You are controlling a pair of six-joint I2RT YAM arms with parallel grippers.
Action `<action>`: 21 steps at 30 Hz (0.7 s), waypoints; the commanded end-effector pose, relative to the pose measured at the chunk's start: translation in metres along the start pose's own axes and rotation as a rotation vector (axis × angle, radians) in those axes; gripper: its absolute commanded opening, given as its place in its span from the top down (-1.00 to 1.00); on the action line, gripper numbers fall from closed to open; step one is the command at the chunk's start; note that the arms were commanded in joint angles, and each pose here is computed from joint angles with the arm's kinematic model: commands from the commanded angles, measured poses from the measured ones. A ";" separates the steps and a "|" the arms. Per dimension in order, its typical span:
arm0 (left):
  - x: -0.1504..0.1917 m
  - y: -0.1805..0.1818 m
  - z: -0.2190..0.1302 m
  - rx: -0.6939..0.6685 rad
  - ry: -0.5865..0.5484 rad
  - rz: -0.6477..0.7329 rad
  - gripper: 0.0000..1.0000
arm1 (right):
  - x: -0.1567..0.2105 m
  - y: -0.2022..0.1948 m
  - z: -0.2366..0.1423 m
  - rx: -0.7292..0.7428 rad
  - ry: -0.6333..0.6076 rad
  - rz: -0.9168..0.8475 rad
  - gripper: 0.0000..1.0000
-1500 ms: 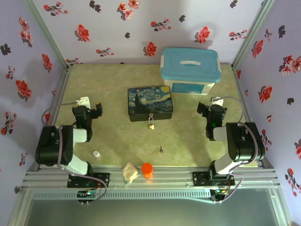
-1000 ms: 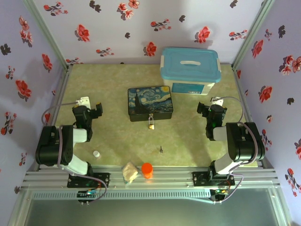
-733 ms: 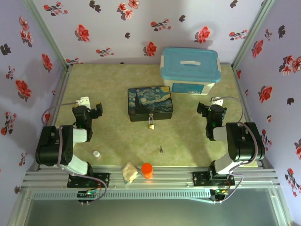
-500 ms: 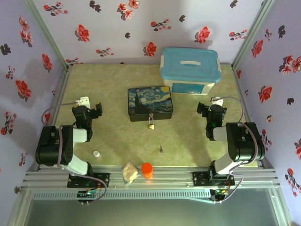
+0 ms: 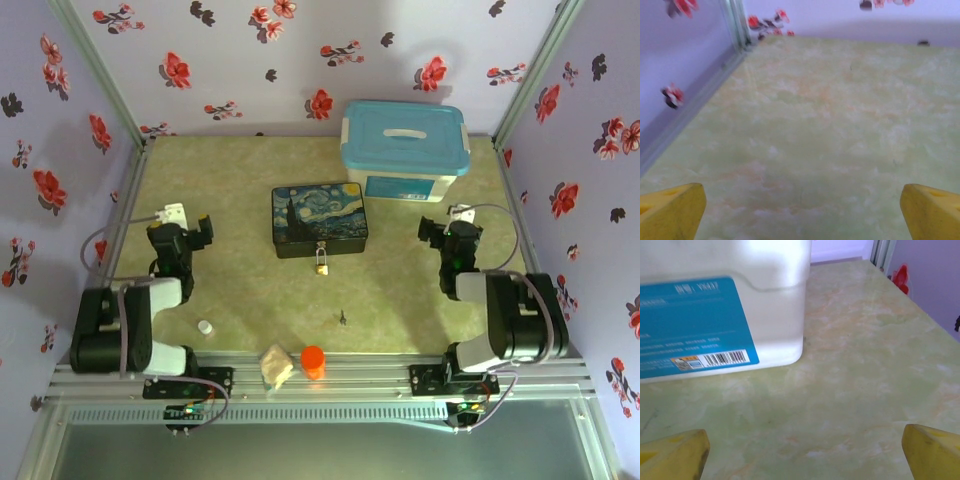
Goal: Unlock the padlock with the key
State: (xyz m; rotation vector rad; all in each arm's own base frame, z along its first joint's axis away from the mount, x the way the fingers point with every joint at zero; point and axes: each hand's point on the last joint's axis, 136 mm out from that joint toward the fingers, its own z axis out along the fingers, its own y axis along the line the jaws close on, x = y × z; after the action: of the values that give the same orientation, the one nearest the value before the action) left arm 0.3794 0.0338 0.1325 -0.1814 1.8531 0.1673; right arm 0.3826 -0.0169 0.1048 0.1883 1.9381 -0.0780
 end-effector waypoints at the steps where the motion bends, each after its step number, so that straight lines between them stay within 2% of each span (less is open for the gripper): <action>1: -0.035 0.009 -0.017 -0.039 -0.064 -0.066 -0.99 | -0.028 -0.001 -0.012 0.035 0.012 0.027 -0.98; 4: -0.056 0.011 -0.033 -0.031 -0.064 -0.223 -0.99 | -0.040 0.004 -0.027 0.011 0.092 0.141 -0.98; 7: -0.064 -0.004 -0.049 0.092 -0.087 -0.397 -1.00 | -0.046 0.009 -0.046 -0.016 0.141 0.280 -0.98; 9: -0.059 -0.012 -0.057 0.164 -0.090 -0.494 -1.00 | -0.047 0.021 -0.061 -0.107 0.169 0.333 -0.98; 10: -0.059 -0.020 -0.062 0.223 -0.068 -0.540 -0.99 | -0.047 0.030 -0.069 -0.166 0.183 0.346 -0.98; 12: -0.059 -0.038 -0.073 0.297 0.049 -0.616 -0.99 | -0.043 0.053 -0.084 -0.297 0.236 0.362 -0.98; 14: -0.046 -0.060 -0.088 0.325 0.201 -0.588 -0.99 | -0.032 0.069 -0.099 -0.343 0.316 0.346 -0.99; 19: -0.039 -0.113 -0.132 0.467 0.333 -0.409 -0.99 | 0.010 0.105 -0.136 -0.375 0.470 0.150 -0.98; 21: -0.036 -0.130 -0.146 0.527 0.371 -0.347 -0.99 | 0.025 0.114 -0.148 -0.364 0.519 0.095 -0.86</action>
State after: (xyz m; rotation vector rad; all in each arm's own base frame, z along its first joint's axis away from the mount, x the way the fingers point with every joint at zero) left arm 0.3041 -0.1072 0.2249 -0.2302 1.9724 -0.6205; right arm 0.2826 0.1191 0.1555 0.0650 2.2854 0.5020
